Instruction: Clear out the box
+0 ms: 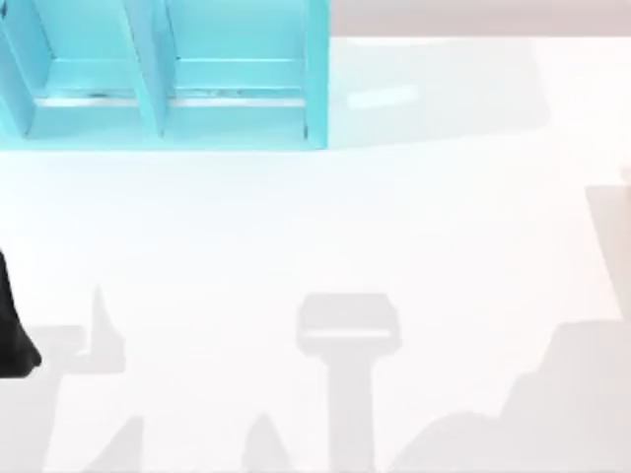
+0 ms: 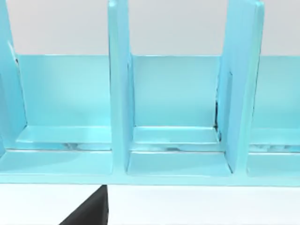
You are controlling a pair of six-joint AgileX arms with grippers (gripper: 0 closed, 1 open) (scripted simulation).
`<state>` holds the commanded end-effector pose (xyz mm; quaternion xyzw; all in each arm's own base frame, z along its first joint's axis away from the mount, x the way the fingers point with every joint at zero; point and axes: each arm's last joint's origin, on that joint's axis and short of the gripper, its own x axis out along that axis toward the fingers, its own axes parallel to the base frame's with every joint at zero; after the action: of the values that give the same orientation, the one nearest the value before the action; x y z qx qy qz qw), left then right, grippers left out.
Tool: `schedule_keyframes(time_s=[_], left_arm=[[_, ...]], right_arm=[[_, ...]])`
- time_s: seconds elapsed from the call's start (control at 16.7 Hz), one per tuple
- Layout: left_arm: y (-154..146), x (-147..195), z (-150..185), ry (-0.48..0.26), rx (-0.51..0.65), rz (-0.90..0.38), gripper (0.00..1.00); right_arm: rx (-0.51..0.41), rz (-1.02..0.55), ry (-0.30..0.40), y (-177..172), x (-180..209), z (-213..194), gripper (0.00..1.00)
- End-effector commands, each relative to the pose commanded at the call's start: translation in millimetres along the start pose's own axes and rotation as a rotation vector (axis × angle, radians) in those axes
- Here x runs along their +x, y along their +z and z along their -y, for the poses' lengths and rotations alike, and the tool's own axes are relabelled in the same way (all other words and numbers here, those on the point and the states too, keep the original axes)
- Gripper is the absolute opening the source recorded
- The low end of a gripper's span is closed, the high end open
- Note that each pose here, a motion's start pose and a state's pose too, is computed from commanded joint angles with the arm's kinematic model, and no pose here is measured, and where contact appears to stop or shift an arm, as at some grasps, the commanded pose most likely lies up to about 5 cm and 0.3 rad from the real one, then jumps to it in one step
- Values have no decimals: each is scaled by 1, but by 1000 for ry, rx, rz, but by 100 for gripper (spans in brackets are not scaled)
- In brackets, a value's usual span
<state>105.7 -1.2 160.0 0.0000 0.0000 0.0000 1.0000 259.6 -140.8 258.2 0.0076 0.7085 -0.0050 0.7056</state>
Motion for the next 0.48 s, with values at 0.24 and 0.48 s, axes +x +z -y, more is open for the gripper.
schedule_keyframes(time_s=[0.24, 0.48], left_arm=[[0, 0, 0, 0, 0, 0, 100], [0, 0, 0, 0, 0, 0, 100]], right_arm=[[0, -18, 6, 13, 15, -48, 0], [-1, -25, -1, 15, 32, -128, 0]])
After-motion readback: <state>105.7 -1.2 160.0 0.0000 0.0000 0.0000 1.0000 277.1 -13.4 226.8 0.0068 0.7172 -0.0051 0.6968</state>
